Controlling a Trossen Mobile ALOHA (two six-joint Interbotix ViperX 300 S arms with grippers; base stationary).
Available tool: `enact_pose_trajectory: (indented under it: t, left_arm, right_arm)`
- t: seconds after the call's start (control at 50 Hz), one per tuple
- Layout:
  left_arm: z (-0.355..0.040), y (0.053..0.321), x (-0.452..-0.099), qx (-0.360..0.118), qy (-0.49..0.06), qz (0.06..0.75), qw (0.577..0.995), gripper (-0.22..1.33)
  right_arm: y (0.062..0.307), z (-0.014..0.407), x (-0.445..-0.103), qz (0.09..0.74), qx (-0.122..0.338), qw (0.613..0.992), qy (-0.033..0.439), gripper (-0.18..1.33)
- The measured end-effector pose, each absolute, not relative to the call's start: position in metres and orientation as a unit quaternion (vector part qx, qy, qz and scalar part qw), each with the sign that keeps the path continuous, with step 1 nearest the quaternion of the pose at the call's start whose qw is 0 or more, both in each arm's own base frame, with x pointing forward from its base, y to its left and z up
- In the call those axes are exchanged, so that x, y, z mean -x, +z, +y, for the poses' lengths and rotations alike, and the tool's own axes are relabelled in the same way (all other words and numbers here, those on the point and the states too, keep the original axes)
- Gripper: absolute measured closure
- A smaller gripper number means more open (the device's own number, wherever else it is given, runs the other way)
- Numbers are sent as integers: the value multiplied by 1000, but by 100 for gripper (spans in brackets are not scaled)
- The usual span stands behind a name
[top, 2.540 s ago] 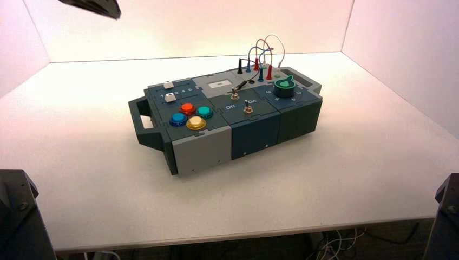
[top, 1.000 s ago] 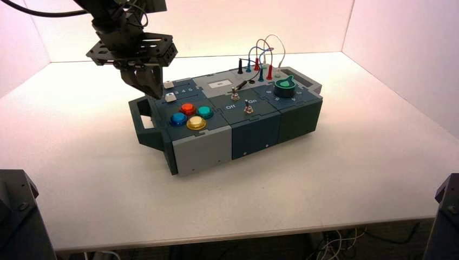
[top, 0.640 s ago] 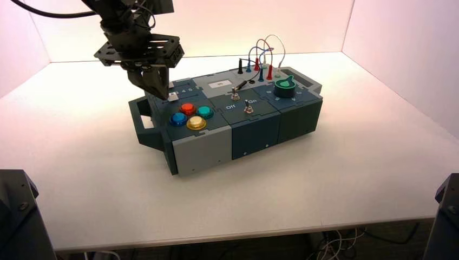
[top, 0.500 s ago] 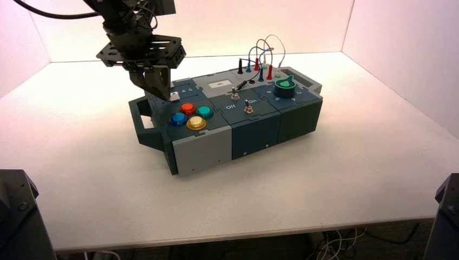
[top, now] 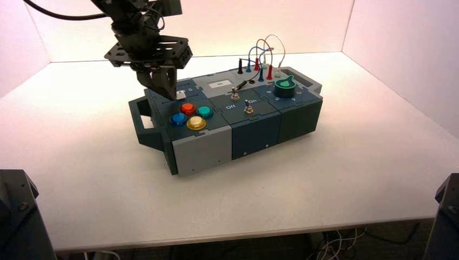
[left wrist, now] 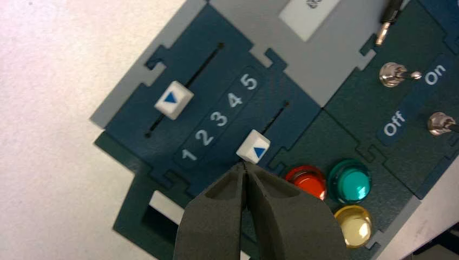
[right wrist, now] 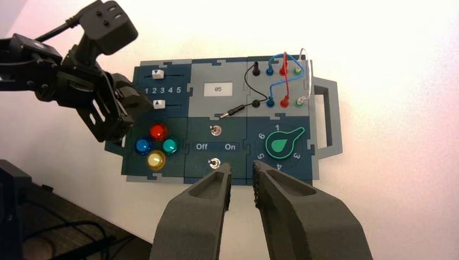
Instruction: Move the bottom slider to position 4.
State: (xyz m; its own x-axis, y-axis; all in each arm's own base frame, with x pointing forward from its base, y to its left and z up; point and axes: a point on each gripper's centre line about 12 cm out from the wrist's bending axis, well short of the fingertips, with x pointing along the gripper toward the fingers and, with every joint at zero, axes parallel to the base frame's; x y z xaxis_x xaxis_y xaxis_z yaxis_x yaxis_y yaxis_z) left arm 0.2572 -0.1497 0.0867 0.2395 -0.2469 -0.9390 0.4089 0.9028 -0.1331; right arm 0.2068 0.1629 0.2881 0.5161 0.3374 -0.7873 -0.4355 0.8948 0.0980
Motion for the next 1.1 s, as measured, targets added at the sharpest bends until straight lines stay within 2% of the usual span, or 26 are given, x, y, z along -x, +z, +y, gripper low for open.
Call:
enact_pose_trajectory:
  t: [1.1]
  left_arm:
    - [-153,84,-263,-70,-209,580,784,127]
  right_arm:
    - [286,163,-206,441,57,868,222,65]
